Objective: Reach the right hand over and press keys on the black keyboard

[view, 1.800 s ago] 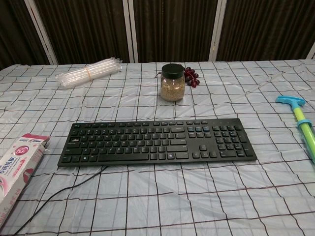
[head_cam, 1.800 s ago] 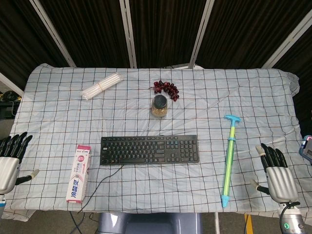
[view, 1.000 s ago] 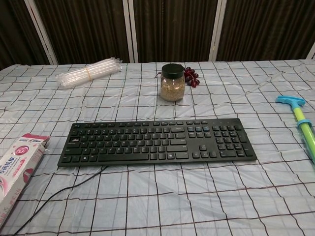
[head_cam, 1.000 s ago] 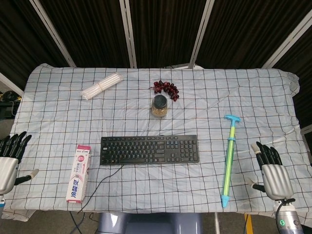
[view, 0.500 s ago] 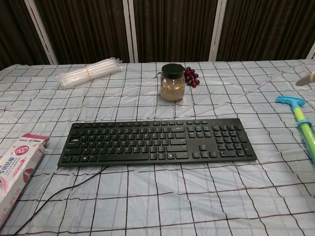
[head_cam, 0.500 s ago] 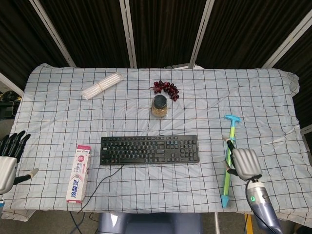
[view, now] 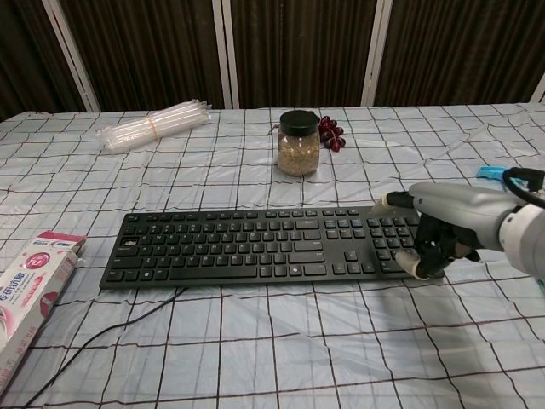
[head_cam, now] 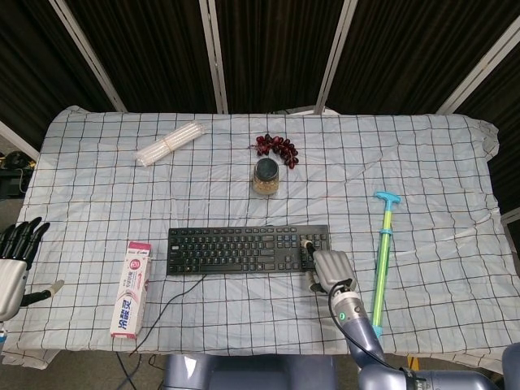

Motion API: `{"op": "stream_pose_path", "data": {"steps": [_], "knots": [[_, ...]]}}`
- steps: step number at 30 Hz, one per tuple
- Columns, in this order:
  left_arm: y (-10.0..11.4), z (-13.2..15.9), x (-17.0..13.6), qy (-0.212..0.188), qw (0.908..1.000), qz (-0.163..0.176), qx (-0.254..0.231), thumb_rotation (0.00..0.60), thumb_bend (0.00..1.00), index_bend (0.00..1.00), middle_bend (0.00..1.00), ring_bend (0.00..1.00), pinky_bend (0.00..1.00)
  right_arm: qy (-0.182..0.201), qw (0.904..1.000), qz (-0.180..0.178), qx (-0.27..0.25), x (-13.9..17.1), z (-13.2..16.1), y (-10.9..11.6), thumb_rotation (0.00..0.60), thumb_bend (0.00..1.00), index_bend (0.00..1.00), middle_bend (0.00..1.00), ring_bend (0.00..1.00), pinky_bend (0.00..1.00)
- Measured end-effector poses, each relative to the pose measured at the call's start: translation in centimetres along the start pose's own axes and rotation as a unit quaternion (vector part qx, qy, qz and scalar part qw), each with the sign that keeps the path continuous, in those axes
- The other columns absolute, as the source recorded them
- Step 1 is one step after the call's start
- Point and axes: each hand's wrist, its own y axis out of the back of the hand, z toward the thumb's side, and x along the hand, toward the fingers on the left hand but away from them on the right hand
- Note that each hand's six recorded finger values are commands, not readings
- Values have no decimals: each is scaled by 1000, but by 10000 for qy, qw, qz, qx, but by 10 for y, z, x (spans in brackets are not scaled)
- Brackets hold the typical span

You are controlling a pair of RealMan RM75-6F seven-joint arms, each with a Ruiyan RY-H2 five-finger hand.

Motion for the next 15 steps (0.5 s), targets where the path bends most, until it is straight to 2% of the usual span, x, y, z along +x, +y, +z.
{"op": "stream_pose_path", "data": {"steps": [7,15], "knots": [[0,0,0,21,10000,-14,-47,600,64,0,0,0,0,-235,9997,34,73,-10,-2,-4,600,510,123,931,908,791],[-1,1,2,9,10000,-20,-35,600,65,0,0,0,0,-295,9995,46,41,-12,-5,-9,600,516,140,931,908,791]]}}
